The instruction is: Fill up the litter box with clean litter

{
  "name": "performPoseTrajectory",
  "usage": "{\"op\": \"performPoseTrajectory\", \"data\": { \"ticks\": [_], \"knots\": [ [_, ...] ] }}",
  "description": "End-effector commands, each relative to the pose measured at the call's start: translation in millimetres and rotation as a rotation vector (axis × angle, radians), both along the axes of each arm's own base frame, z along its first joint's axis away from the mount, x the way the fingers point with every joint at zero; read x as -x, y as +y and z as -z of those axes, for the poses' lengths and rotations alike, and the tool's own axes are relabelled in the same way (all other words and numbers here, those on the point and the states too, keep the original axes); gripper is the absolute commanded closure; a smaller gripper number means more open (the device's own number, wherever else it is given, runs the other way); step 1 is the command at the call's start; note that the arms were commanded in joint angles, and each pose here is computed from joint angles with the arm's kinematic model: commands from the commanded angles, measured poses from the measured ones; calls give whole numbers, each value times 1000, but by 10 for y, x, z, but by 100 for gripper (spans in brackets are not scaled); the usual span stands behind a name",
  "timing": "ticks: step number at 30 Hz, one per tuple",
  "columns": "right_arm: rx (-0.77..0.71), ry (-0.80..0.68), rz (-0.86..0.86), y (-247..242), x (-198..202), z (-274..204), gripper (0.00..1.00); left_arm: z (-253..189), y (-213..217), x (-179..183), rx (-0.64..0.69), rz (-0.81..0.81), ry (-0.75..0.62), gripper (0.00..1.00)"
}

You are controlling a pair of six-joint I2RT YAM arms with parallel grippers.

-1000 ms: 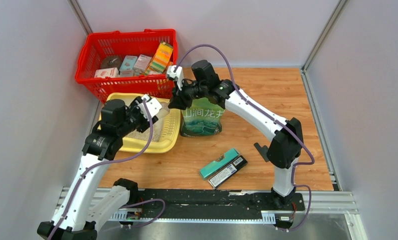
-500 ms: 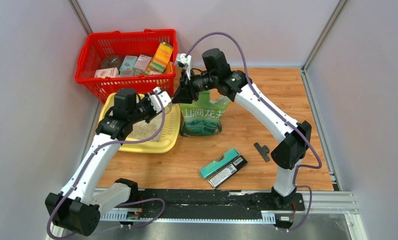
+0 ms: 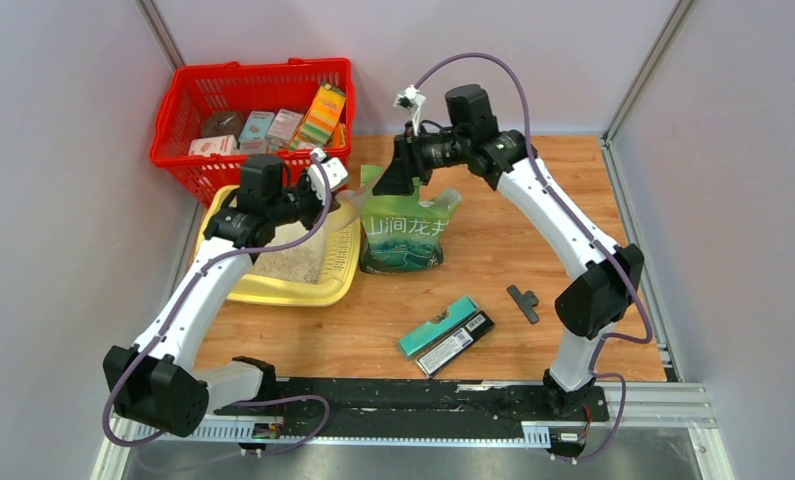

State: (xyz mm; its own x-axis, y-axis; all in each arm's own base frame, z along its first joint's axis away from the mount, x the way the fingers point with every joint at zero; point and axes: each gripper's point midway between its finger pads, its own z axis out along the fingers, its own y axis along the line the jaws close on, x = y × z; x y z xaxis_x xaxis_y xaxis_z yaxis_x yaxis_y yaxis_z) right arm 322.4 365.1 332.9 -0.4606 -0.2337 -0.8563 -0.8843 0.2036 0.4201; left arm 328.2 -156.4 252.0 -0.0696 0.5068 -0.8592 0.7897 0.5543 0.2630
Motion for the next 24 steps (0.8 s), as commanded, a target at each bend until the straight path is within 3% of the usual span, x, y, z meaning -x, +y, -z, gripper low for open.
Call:
{"op": "performPoseTrajectory", "data": {
  "ticks": [1,12,24],
  "knots": [
    [-88,42,60,-386,75,-413,33,-361,-170,30,114,43,-2,100],
    [-124,30,60,-233,11,-400,33,-327,-402,42,153,57,86,100],
    [-120,-6,53,-84,-14,-397,40,-329,-450,-79,174,21,137,100]
  ]
}}
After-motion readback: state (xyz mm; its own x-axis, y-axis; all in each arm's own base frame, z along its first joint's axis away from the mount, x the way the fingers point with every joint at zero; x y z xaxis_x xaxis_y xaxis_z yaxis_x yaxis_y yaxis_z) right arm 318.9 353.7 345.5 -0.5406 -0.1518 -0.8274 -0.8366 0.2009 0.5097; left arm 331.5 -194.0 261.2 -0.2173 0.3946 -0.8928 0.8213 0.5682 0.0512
